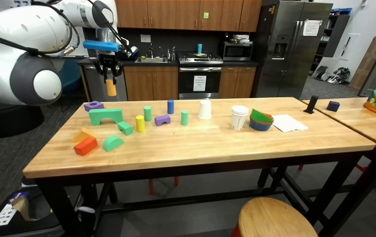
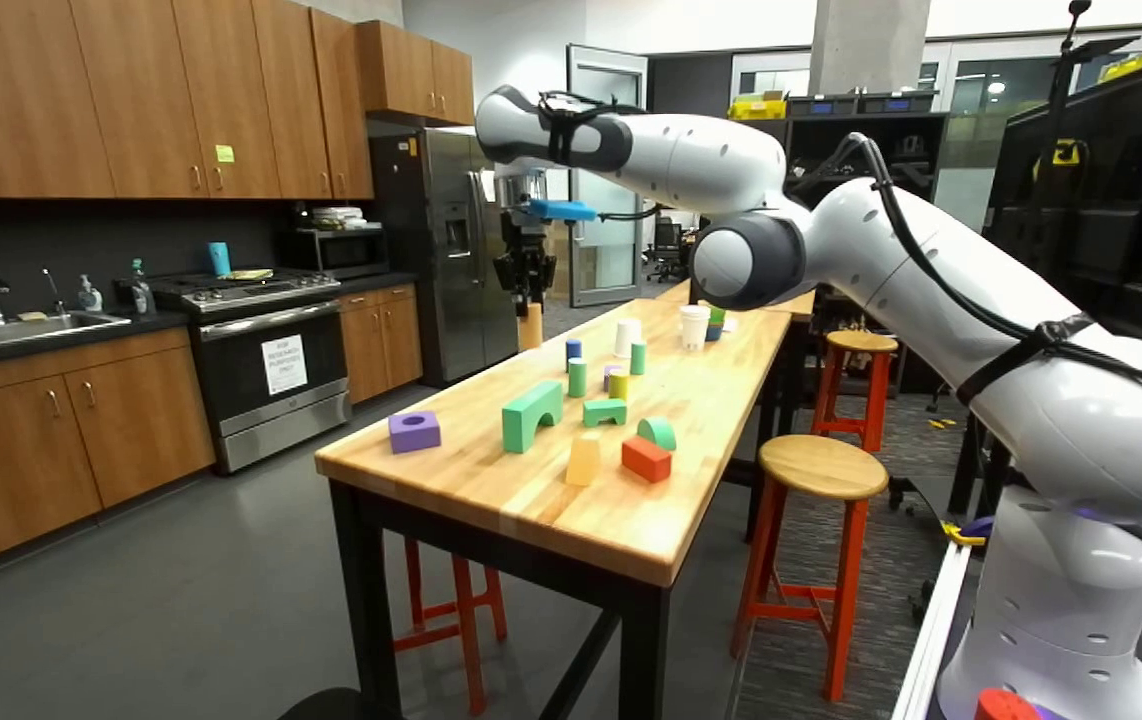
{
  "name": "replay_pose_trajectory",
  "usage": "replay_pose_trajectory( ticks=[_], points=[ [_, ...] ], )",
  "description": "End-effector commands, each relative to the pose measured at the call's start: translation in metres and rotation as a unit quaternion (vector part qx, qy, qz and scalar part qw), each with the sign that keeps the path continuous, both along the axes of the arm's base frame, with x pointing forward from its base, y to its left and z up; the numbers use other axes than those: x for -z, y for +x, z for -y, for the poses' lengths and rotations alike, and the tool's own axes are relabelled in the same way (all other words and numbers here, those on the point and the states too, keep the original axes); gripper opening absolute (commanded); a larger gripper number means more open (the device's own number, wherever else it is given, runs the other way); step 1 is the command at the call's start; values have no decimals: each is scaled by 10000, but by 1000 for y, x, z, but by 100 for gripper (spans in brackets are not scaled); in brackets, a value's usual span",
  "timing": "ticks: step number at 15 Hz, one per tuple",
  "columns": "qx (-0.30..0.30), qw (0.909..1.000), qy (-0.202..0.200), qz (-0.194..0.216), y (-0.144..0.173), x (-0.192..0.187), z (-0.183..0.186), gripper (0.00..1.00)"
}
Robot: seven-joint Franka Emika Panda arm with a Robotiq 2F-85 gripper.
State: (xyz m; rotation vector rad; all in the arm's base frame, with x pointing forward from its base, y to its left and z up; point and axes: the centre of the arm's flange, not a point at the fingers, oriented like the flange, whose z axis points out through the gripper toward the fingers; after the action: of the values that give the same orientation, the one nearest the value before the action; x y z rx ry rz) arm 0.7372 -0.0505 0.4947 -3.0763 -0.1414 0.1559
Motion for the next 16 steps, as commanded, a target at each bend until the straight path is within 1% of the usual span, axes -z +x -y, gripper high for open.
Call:
replay_pose_trajectory(
  ticks=[1, 5, 12, 16],
  points=[
    [-224, 9995, -35, -202, -7, 5, -13, 15],
    [-289, 9991, -46, -295, -6, 11, -19, 15],
    [-277, 9991, -68, -316, -7, 19, -18, 15],
    [-405, 9985, -33, -362, -10, 23, -22, 15]
  ],
)
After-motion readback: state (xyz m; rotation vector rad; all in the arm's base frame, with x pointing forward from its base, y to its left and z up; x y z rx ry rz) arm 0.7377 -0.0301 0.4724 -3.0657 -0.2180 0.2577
